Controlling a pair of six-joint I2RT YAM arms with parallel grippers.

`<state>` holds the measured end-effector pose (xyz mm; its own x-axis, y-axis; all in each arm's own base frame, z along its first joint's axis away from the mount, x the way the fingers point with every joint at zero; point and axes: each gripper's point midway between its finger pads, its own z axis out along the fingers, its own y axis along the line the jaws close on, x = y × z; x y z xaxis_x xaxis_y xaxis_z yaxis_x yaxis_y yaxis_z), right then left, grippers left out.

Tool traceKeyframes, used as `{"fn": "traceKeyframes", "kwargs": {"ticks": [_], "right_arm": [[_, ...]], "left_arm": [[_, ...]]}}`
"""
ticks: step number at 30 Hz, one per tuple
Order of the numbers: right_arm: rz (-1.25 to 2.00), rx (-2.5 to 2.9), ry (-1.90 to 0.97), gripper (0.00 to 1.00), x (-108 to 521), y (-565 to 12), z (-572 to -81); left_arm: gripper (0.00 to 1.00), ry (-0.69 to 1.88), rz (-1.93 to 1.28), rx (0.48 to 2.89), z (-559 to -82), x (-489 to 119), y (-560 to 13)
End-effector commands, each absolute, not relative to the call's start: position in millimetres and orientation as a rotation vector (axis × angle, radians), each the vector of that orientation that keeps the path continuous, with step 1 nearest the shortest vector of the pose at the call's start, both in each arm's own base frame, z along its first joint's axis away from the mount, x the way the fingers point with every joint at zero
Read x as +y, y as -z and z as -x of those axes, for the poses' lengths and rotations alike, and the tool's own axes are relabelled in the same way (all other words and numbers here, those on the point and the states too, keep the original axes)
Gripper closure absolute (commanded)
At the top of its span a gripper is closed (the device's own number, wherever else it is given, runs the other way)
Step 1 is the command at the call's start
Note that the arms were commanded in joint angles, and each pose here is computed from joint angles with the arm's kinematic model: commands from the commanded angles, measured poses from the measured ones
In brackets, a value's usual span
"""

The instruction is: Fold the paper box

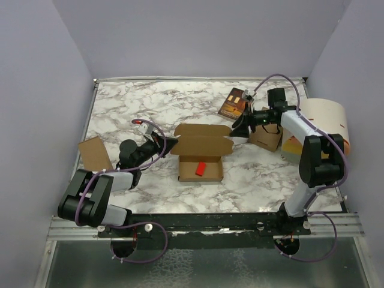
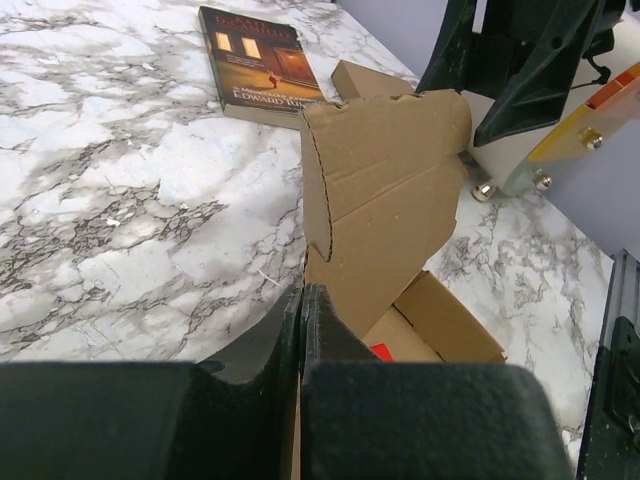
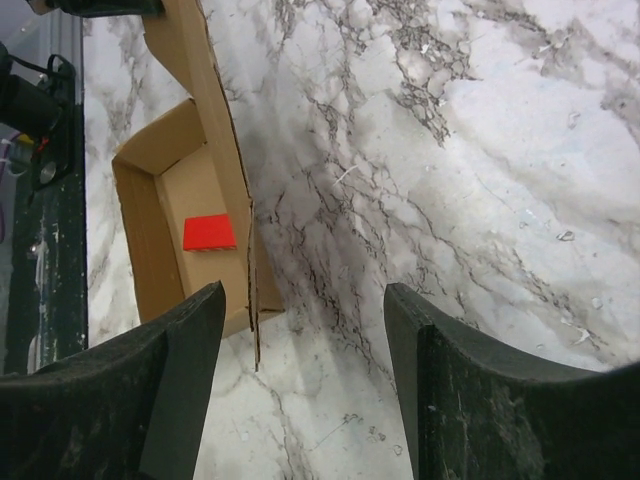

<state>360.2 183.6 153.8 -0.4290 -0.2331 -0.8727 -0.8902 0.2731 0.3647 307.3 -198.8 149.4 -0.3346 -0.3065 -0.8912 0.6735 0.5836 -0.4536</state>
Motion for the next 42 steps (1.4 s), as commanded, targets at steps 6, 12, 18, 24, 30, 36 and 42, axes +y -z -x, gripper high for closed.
{"fn": "traceKeyframes", "kwargs": {"ticks": [6,12,18,24,30,36,42], "right_arm": [[1.101,1.817,-1.302,0.39,199.0,-146.3,-338.6],[1.136,1.86,-1.327,0.49,206.8,-132.9,-333.7],[1.163,1.893,-1.327,0.68,210.5,-124.7,-332.5],[1.185,1.884,-1.289,0.75,209.2,-128.4,-334.0],[1.202,1.877,-1.288,0.75,208.6,-129.5,-332.2],[1.213,1.87,-1.312,0.75,209.9,-128.7,-329.1],[1.227,1.884,-1.325,0.84,213.2,-124.4,-327.0]], "left_arm": [[1.0,0.997,-0.338,1.54,-306.9,-196.9,-168.6],[1.0,0.995,-0.334,1.543,-307.1,-196.7,-168.3],[1.0,0.994,-0.335,1.544,-307.0,-196.6,-168.1],[1.0,0.988,-0.331,1.552,-308.1,-196.0,-166.3],[1.0,0.983,-0.332,1.558,-308.9,-195.9,-166.2],[1.0,0.986,-0.332,1.564,-309.3,-196.3,-164.9],[1.0,0.997,-0.339,1.572,-309.1,-197.9,-162.7]]}}
